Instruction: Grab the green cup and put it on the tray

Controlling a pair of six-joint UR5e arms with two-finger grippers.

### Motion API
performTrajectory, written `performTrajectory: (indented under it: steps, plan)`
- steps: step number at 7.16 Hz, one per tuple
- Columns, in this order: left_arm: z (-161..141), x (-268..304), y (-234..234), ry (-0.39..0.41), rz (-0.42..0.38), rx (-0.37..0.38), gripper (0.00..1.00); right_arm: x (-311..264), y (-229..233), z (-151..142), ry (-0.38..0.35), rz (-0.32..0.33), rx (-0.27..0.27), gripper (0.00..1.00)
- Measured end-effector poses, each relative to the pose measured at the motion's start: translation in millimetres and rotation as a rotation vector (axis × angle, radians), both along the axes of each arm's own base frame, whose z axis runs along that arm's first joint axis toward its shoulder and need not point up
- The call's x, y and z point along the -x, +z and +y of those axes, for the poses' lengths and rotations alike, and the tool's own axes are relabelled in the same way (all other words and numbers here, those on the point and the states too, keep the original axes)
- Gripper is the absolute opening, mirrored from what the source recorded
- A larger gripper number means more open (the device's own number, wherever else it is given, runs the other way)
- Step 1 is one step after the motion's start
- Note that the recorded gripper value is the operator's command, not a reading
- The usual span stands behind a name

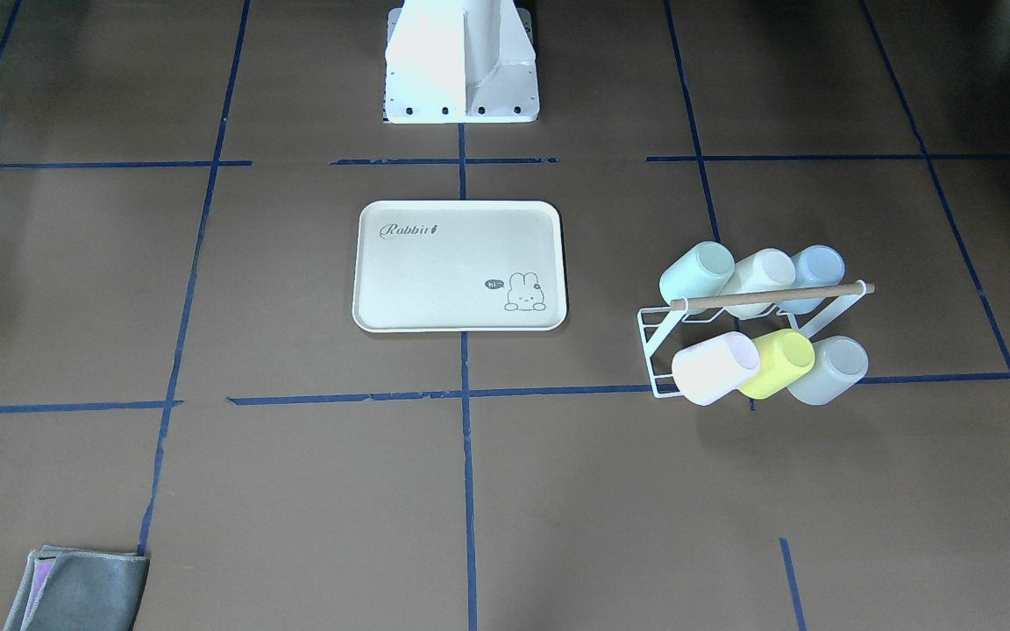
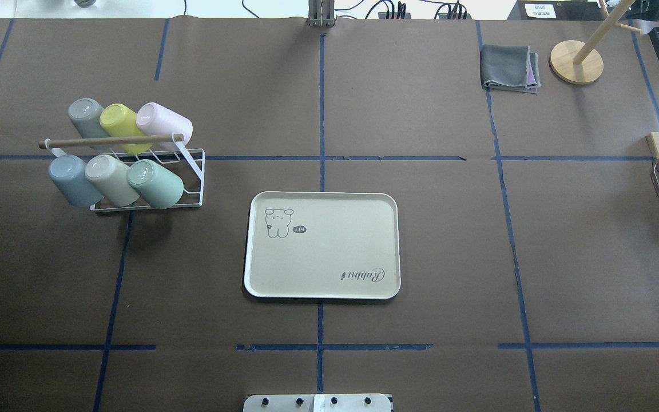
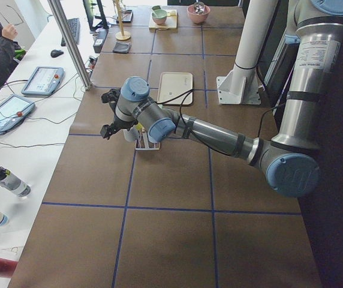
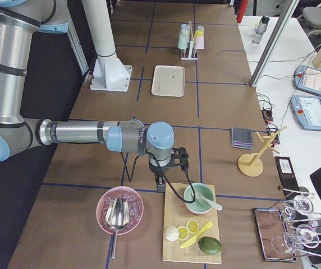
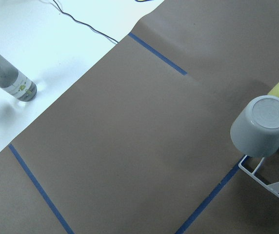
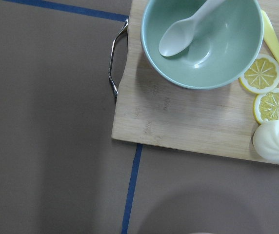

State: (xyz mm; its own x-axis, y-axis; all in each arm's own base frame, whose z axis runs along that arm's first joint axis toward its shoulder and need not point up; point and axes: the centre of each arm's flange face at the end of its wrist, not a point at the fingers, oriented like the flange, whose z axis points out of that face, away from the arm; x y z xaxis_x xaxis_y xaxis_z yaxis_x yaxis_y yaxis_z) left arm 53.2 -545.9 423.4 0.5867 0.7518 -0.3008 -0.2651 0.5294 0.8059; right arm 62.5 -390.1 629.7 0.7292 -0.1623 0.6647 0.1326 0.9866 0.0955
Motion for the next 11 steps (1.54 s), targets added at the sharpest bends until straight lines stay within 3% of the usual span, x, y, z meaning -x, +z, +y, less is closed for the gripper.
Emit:
performTrajectory:
  steps: [4, 7, 11]
  plan:
    - [38.1, -84.6, -94.5, 0.1, -0.121, -0.042, 1.0, -0.1, 1.8, 0.2, 0.0, 0.001, 0.004, 1.0]
    - [64.6, -135.0, -158.1, 0.164, -0.359, -0.171, 1.0, -0.2, 3.0, 0.5, -0.001, 0.003, 0.006, 1.0]
    - [104.2, -214.3, -197.2, 0.344, -0.792, -0.299, 1.0, -0.3, 6.5, 2.1, 0.0, 0.003, 0.015, 1.0]
